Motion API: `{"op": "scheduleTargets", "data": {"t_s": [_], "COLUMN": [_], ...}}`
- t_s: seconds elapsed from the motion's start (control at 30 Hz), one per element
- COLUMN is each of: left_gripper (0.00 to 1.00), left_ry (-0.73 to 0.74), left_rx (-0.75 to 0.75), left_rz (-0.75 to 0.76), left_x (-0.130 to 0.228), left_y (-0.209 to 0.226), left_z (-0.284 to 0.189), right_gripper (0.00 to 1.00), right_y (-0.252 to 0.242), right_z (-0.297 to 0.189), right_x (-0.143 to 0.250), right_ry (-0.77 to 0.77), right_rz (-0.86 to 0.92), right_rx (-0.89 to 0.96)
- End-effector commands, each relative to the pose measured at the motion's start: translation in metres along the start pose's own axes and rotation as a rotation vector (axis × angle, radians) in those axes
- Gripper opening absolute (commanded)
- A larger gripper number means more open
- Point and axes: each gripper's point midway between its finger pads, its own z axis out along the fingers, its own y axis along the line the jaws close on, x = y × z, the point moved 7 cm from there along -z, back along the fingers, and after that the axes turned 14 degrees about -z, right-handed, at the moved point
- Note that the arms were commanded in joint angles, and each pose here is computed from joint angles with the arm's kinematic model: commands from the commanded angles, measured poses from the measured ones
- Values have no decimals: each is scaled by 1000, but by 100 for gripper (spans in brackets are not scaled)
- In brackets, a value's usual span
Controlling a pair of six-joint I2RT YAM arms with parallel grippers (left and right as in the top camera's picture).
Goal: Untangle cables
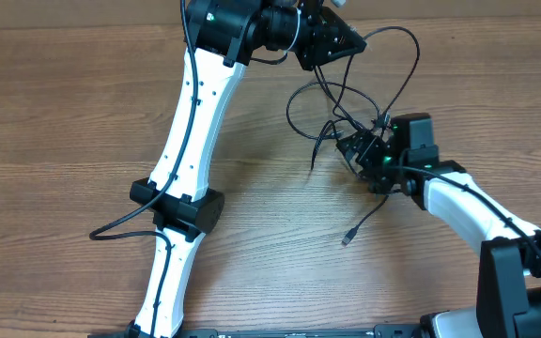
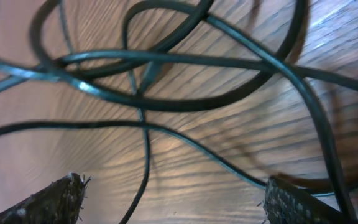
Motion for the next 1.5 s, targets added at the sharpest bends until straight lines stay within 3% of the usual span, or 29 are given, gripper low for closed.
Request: {"op": "scheduleTargets", "data": {"t_s": [0.0, 0.3, 0.63, 0.77, 0.87, 1.0, 1.2, 1.47], "left_gripper": [4, 4, 4, 4, 4, 4, 4, 4], "left_ry": [-19, 23, 30, 28, 34, 45, 42, -21], "left_rx": [61, 49, -31, -88, -118, -172, -299, -615], "left_rz": [19, -54, -74, -76, -87, -106, -112, -225], "left_x": [-5, 5, 8, 8, 10, 14, 15, 13], "left_y": [-28, -26, -17, -12, -9, -3, 9, 38], "left_z": [-14, -14, -14, -14, -14, -15, -18, -33], "right_gripper": [92, 100, 98, 84, 47, 19, 4, 4], "right_y": [-8, -7, -13, -15, -13, -13, -16, -29], "right_z": [5, 15, 48, 54, 54, 54, 54, 50], "right_x": [-2, -1, 7, 7, 4, 4, 4, 1], "right_ry": [-69, -109, -85, -82, -92, -97, -98, -125], "right_rz": [4, -26, -51, -117, -192, -206, -204, -154], "right_rx": [122, 167, 172, 173, 166, 174, 197, 286]}}
